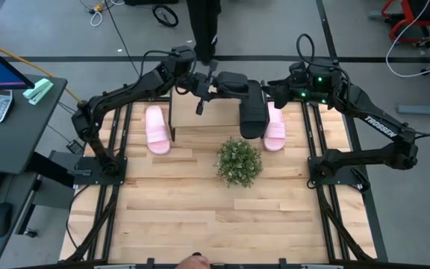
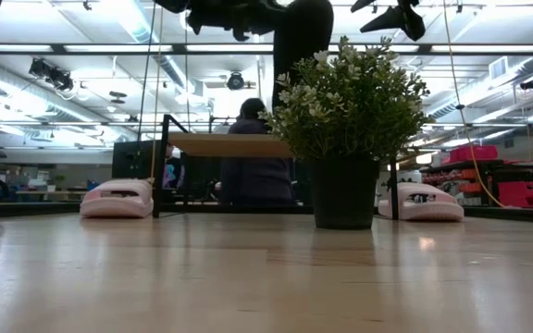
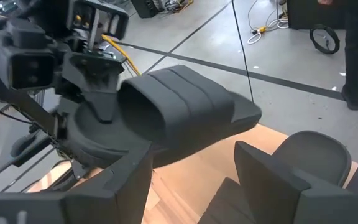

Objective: Pick and place slides into the shelf
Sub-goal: Put the black slipper on the shelf

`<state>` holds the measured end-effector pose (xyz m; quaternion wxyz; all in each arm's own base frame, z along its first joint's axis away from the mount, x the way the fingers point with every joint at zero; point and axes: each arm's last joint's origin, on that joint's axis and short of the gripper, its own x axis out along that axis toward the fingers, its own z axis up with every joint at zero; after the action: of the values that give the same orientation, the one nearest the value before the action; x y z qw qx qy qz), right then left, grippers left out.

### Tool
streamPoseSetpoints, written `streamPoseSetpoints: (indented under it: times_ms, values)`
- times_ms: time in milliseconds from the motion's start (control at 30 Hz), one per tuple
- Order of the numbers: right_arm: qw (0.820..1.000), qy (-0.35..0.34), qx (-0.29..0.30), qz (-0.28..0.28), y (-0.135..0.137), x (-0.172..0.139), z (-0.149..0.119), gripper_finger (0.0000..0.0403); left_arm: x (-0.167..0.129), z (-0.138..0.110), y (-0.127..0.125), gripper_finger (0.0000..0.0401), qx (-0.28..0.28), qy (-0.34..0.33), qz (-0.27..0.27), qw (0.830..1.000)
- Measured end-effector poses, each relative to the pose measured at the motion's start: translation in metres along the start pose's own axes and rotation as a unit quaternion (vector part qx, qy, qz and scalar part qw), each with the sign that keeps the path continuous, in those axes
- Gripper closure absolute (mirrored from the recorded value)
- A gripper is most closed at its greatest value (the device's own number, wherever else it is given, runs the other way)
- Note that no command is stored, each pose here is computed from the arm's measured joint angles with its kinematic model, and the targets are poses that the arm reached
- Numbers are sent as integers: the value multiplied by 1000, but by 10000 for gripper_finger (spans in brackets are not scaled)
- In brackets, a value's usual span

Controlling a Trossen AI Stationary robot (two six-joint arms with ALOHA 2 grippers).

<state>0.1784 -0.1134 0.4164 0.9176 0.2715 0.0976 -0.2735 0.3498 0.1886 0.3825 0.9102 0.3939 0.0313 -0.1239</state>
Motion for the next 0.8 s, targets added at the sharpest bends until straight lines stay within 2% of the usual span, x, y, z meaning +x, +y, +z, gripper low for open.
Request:
streamPoseSetpoints:
  times_ms: [267,467,800]
  values:
    - [1000,-1,4,-3,0,0,0,178,11,-18,-5,341,-9,4,-17,1000]
    - [1000,-1,4,-10,-1,0,0,183,11,-17,-5,341,26,0,-18,999]
    - [1000,-1,3,-10,-1,0,0,184,6,-23,-2,342,30,9,-13,999]
